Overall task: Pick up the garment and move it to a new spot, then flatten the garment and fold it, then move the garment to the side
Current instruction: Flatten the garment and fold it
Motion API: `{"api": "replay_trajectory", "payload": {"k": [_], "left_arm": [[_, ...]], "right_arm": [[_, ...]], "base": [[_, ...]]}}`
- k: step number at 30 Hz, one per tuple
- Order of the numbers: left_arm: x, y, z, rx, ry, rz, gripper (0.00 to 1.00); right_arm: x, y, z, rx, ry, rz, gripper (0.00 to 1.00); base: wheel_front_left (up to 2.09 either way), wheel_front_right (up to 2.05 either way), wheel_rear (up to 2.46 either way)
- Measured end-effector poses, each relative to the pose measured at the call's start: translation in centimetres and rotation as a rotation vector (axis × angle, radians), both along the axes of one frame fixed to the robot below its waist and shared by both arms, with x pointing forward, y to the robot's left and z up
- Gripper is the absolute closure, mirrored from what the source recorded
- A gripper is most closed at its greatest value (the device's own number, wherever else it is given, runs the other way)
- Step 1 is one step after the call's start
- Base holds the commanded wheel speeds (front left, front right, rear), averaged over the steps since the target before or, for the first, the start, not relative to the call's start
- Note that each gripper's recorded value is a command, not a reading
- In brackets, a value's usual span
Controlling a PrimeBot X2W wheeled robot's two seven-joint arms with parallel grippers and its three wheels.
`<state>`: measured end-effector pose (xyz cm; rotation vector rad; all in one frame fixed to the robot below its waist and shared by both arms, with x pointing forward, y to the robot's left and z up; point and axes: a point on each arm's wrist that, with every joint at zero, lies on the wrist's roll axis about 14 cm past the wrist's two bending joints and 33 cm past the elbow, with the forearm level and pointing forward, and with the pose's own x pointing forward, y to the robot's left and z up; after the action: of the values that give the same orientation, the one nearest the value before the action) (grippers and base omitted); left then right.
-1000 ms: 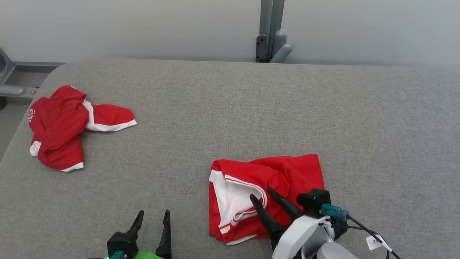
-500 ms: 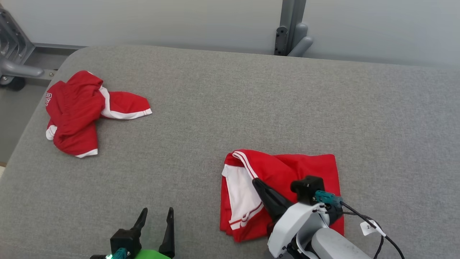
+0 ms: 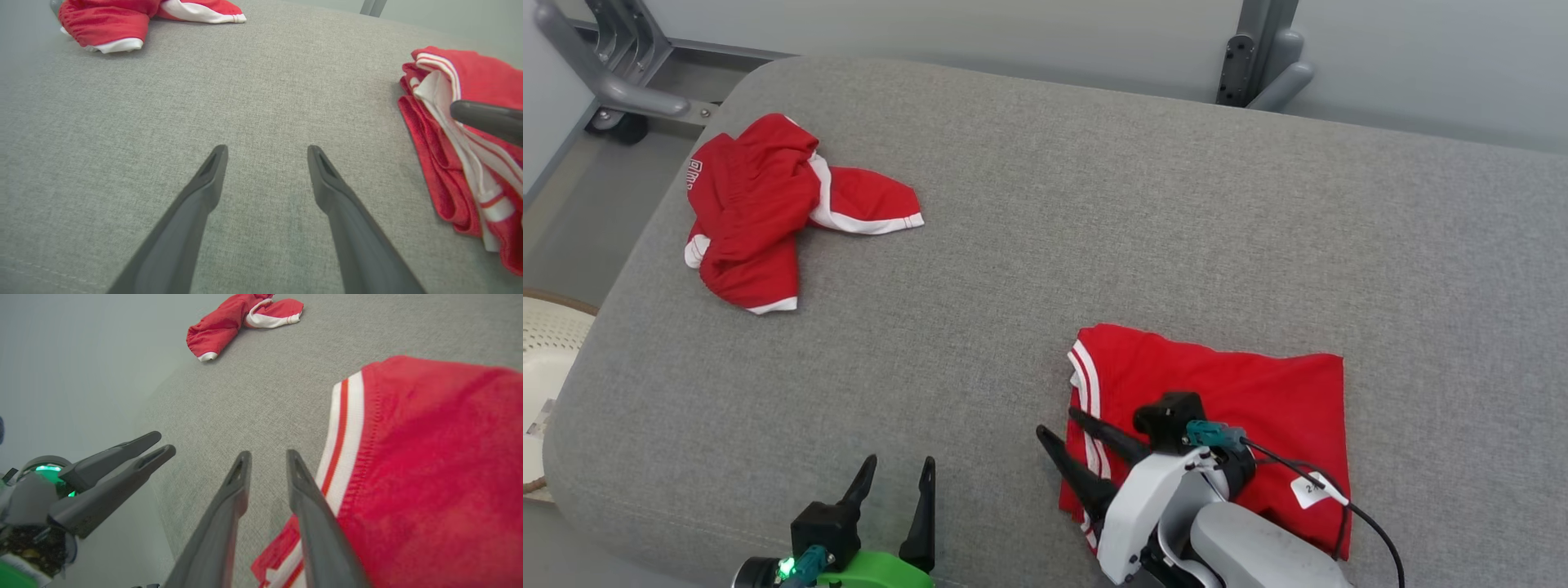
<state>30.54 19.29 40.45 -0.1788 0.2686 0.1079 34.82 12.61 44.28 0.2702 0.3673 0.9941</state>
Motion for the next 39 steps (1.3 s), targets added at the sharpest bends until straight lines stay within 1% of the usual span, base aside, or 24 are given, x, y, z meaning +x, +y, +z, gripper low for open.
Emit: {"api": "replay_trajectory", "payload": {"k": [5, 8, 9, 10, 12, 15, 17, 18, 22, 26, 33, 39], "left_arm": [[0.2, 0.4, 0.3, 0.004, -0.009, 0.014, 0.00], [0.6, 0.4, 0.6, 0.005, -0.023, 0.012, 0.00], [0.7, 0.3, 0.8, 0.006, -0.030, 0.009, 0.00], [1.1, 0.1, 1.2, 0.007, -0.046, 0.001, 0.00], [1.5, -0.1, 1.7, 0.011, -0.062, -0.007, 0.00], [1.7, -0.5, 1.8, 0.014, -0.069, -0.023, 0.00], [1.9, -0.8, 2.0, 0.016, -0.077, -0.034, 0.00], [1.9, -0.8, 2.0, 0.016, -0.077, -0.034, 0.00], [2.3, -1.5, 2.4, 0.017, -0.094, -0.060, 0.00], [3.0, -2.2, 3.1, 0.019, -0.119, -0.087, 0.00], [3.4, -3.6, 3.8, 0.029, -0.142, -0.134, 0.00], [3.9, -4.6, 4.7, 0.046, -0.175, -0.175, 0.00]], "right_arm": [[0.7, 0.1, 0.6, 0.023, -0.020, -0.013, 0.00], [1.9, -0.9, 1.2, 0.028, -0.047, -0.059, 0.00], [2.6, -1.5, 1.8, 0.032, -0.069, -0.086, 0.00], [4.7, -3.2, 4.1, 0.073, -0.132, -0.172, 0.00], [5.7, -5.5, 5.1, 0.079, -0.179, -0.250, 0.00], [5.6, -9.6, 4.4, 0.048, -0.199, -0.367, 0.00], [5.7, -12.1, 4.7, 0.029, -0.233, -0.435, 0.00], [5.7, -12.1, 4.7, 0.029, -0.233, -0.435, 0.00], [4.9, -16.5, 4.6, 0.000, -0.255, -0.563, 0.00], [4.2, -19.9, 4.9, -0.018, -0.280, -0.664, 0.00], [2.4, -24.1, 5.0, -0.042, -0.297, -0.789, 0.00], [0.9, -25.9, 4.4, -0.053, -0.277, -0.843, 0.00]], "base": [[0.00, 0.00, 0.00], [0.00, 0.00, 0.00], [0.00, 0.00, 0.00], [0.00, 0.00, 0.00], [0.00, 0.00, 0.00], [0.00, 0.00, 0.00], [0.00, 0.00, 0.00], [0.00, 0.00, 0.00], [0.00, 0.00, 0.00], [0.00, 0.00, 0.00], [0.00, 0.00, 0.00], [0.00, 0.00, 0.00]]}}
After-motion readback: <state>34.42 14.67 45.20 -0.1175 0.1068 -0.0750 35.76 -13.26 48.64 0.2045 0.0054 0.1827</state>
